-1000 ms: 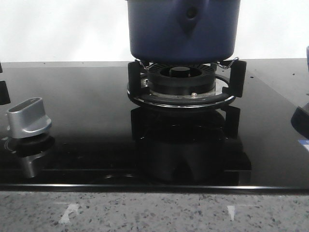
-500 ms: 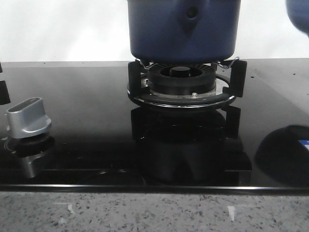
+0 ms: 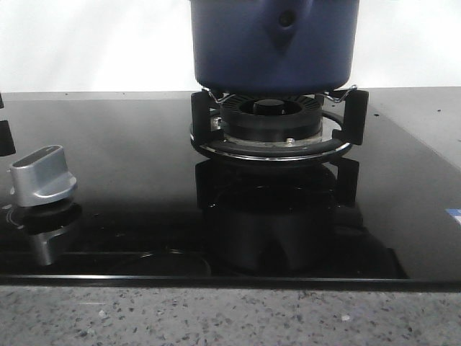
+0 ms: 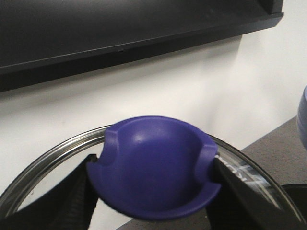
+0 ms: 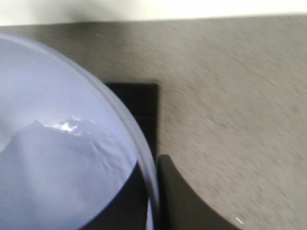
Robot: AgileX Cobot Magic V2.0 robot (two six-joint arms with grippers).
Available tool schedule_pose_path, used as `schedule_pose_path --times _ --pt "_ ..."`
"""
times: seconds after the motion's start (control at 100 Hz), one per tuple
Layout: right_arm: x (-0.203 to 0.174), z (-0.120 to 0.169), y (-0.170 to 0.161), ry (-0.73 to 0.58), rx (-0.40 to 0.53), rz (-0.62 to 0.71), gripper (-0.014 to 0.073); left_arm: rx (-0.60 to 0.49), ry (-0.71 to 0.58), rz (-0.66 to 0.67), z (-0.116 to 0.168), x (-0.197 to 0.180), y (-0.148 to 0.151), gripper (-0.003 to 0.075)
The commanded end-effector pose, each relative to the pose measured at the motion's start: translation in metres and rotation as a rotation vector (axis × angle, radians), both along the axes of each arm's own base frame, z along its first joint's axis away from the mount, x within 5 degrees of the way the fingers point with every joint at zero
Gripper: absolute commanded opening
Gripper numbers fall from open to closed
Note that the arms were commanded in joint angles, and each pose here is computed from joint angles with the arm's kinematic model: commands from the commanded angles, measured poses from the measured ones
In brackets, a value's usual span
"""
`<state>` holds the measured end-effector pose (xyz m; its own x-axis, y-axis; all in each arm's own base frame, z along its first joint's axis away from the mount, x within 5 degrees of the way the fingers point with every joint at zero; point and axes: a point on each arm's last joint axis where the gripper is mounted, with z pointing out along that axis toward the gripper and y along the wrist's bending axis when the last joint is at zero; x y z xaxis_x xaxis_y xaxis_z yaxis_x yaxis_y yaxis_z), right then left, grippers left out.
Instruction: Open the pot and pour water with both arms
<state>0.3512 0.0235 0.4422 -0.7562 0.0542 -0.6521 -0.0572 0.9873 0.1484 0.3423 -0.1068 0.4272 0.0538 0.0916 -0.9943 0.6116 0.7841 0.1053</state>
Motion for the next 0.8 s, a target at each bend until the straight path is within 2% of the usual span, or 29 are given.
schedule_pose_path --times 0.0,0.23,0.55,0.79 --pt "-0.005 0.033 0.014 -0.187 0.042 0.038 -0.0066 -0.091 -0.067 0.023 0.033 -0.016 0.007 0.0242" --pt "0.002 0.043 0.041 -0.356 0.028 0.131 -0.0066 -0.092 -0.067 0.058 0.033 -0.014 0.009 0.0242" --pt "0.009 0.04 0.061 -0.485 -0.004 0.198 -0.0066 -0.094 -0.066 0.058 0.033 -0.014 0.009 0.0242" --pt "0.005 0.037 0.061 -0.696 -0.003 0.162 -0.0066 -0.094 -0.066 0.058 0.033 -0.014 0.009 0.0242"
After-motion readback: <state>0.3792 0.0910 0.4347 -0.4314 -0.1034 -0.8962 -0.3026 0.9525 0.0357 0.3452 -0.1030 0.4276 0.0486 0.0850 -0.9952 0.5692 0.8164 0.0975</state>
